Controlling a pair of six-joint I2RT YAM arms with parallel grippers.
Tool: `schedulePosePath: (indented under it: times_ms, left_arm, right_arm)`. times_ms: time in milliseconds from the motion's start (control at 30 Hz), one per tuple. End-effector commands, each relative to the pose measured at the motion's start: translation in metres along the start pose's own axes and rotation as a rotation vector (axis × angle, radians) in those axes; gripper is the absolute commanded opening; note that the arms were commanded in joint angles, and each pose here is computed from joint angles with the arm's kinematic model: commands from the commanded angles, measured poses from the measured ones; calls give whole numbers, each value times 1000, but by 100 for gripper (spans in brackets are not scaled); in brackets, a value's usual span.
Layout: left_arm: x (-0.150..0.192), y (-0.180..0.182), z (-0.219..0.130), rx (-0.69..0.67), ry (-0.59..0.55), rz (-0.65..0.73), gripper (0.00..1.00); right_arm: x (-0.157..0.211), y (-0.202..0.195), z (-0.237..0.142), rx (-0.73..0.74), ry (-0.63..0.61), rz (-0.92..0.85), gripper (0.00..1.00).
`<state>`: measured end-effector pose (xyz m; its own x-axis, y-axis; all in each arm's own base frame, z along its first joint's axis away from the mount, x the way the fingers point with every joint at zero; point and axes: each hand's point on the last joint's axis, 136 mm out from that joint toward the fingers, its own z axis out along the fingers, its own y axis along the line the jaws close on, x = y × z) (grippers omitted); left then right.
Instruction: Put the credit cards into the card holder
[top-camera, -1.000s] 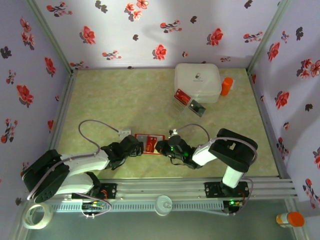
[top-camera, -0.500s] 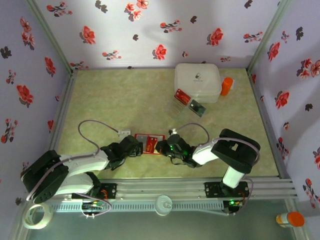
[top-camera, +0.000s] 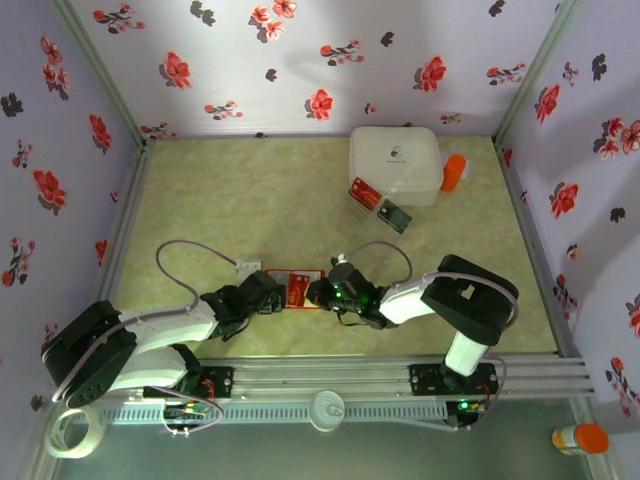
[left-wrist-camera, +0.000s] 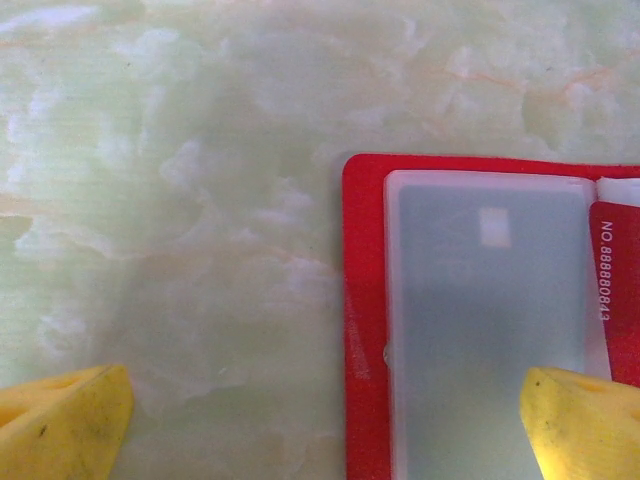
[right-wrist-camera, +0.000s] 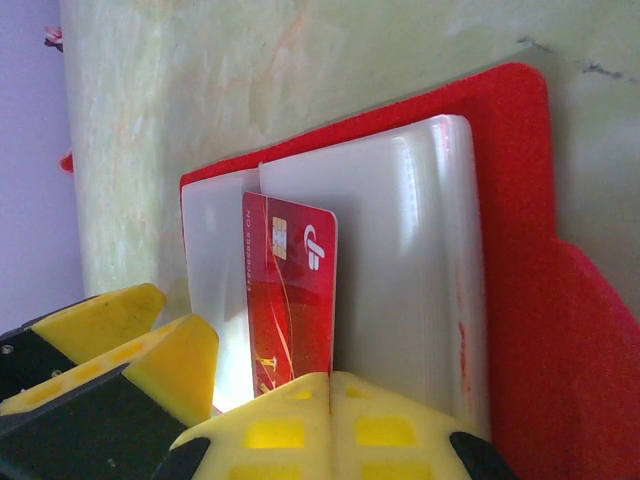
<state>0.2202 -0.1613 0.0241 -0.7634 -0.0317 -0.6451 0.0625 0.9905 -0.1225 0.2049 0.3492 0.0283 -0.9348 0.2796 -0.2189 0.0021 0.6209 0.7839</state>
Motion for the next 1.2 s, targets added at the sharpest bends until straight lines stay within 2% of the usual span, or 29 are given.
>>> schedulePosePath:
  times_ms: [0,67,200,400,933,1167]
  left_arm:
    - [4,10,-1,-28,5,-14,100]
    - [4,11,-2,-32,5,-11,100]
    - [-4,33,-11,-147,-20,-38,100]
    - [-18,49,-23,-195,-79,-110,100]
    - [1,43,1,-185,21,-85,100]
    - [2,41,4,-179,26,-78,100]
  right_arm:
    - [5,-10,6,52,40,-23,0]
    - [4,-10,7,56,45,-28,0]
    - [2,-10,5,62,46,-31,0]
    - [0,-8,1,67,44,-40,0]
    - [-8,-5,0,86,65,-60,0]
    - [-12,-4,0,97,80,-69,0]
